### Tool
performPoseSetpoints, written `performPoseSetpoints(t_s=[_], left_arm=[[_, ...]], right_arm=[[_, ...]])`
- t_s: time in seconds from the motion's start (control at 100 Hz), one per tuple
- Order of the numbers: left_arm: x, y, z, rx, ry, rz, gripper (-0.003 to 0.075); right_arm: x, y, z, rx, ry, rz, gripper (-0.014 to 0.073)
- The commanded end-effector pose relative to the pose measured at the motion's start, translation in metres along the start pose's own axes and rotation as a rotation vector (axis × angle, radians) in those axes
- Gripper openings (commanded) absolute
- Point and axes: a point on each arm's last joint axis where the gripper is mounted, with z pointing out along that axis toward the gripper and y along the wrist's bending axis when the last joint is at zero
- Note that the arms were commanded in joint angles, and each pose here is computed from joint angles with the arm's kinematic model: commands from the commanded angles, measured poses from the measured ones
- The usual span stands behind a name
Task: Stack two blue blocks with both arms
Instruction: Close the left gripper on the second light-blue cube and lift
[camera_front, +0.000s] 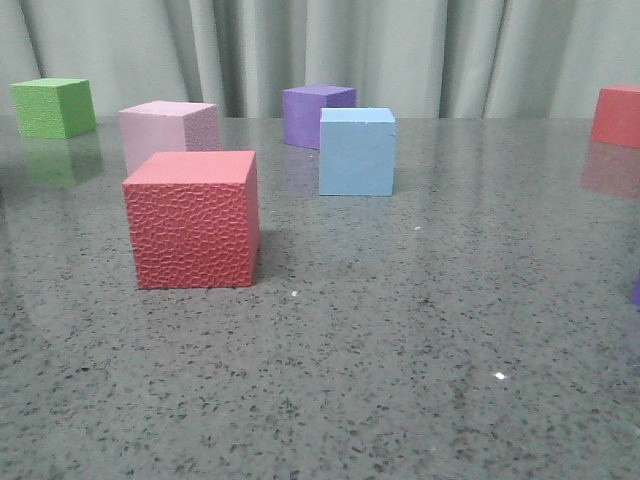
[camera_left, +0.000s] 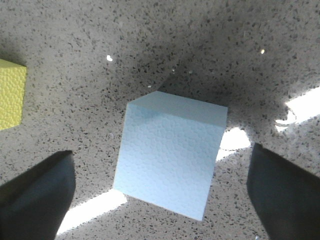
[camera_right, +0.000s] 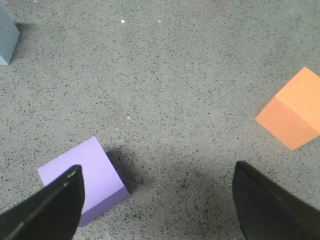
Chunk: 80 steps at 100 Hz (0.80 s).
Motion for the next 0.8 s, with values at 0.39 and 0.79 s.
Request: performPoseSetpoints(t_s=[0.39,0.79], left_arm=[[0.005,0.010,-0.002,-0.019,0.029,-0.020,0.0672],[0.007,0.014,0.003,0.023,0.019,-0.046,0.0672]], right_arm=[[-0.011,-0.002,-0.006,0.014,-0.097,-0.016,0.0600],[-0.011,-0.002,-0.006,0.013,-0.105,-0.017,0.0600]])
